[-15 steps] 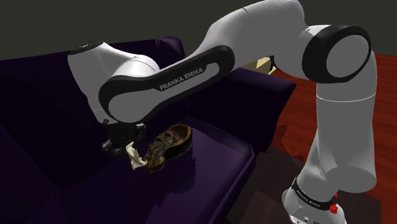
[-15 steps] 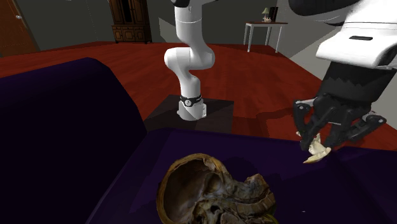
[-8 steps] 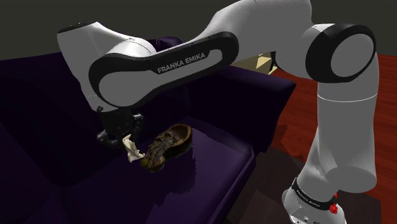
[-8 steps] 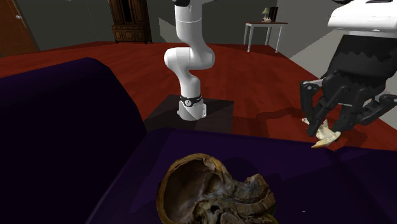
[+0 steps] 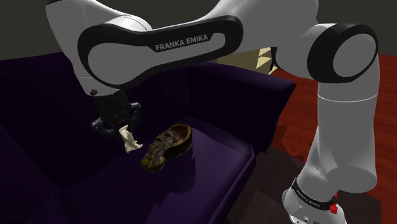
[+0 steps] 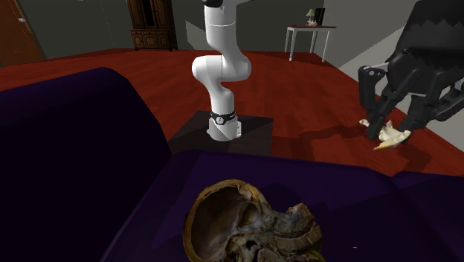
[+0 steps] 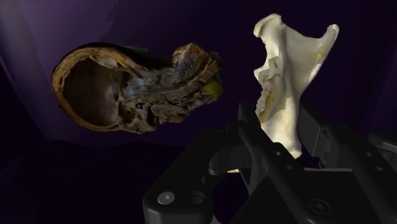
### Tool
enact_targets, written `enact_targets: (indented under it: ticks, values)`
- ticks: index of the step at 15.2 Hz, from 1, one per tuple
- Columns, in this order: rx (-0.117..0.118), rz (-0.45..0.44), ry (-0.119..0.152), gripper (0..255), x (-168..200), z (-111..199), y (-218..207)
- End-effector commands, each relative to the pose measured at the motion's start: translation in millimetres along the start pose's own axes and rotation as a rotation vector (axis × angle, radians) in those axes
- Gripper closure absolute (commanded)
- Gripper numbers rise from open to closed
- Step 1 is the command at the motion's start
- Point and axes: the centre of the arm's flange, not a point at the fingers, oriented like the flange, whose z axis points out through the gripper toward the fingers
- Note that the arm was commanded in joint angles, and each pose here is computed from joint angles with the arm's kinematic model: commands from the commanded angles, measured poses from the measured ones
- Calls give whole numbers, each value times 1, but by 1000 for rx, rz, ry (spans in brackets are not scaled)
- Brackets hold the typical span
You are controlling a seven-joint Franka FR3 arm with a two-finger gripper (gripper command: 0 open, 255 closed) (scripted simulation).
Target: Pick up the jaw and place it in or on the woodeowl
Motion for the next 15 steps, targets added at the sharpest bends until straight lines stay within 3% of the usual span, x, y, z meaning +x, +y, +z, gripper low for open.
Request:
enact_targets:
  ticks: [1,11,15]
  values:
    - [0,0,0,255,0,-12,0]
    - [0,0,0,255,2,-62,3]
    - [0,0,0,255,20,-60,53]
